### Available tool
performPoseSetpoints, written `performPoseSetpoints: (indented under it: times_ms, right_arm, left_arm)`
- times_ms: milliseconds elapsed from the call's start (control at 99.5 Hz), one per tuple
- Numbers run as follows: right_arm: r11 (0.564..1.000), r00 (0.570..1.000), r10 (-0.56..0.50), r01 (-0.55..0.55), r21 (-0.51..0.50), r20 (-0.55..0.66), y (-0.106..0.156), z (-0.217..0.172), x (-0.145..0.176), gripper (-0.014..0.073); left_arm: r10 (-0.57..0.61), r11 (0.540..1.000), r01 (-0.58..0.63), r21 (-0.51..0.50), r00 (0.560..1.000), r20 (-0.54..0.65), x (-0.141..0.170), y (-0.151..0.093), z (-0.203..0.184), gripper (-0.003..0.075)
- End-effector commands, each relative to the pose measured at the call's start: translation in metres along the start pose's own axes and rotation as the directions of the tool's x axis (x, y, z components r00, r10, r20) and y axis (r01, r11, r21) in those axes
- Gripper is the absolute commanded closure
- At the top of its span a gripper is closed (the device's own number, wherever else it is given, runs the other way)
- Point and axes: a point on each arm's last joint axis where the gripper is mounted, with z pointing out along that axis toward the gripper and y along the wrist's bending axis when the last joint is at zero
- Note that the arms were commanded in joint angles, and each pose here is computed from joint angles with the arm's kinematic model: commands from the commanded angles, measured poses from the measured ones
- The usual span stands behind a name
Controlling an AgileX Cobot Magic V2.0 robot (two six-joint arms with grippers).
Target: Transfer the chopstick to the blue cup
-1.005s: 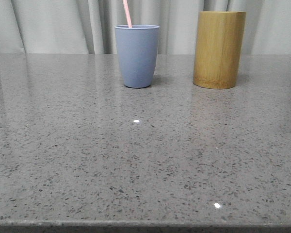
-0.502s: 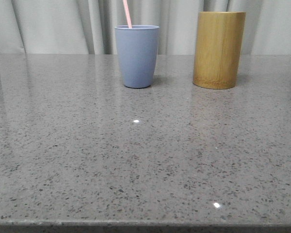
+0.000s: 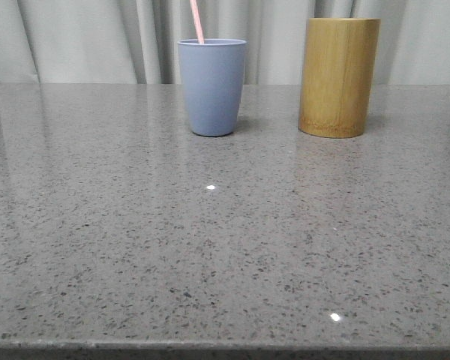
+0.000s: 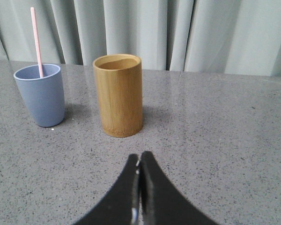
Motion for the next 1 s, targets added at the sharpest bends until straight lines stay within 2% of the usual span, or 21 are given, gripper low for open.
performPoseSetpoints:
  times_ms: [0,141,412,995]
  right_arm:
    - [1.000,0.994,-0.010,0.009,0.009,0.109,0.000,-0.004,-0.015,0.0692]
    - [1.000,0.994,-0.010,0.009,0.009,0.111,0.000,-0.004,-0.015,0.0692]
    - [1.000,0.995,-0.010,0.009,0.009,0.094,0.000,-0.004,-0.013,0.0692]
    - [1.000,0.995,-0.010,0.009,0.009,0.094,0.000,-0.004,-0.013,0.0692]
  left_arm:
    - [-0.013,1.000,0.010,0.018,0.991,0.130,-0.008,0.000,-0.011,0.0739]
    - [-0.014,1.000,0.011,0.020,0.987,0.160,0.000,0.001,-0.018,0.0739]
    - [-0.018,1.000,0.015,0.022,0.990,0.143,0.006,0.001,-0.015,0.0739]
    - [-0.018,1.000,0.015,0.022,0.990,0.141,0.007,0.001,-0.014,0.0739]
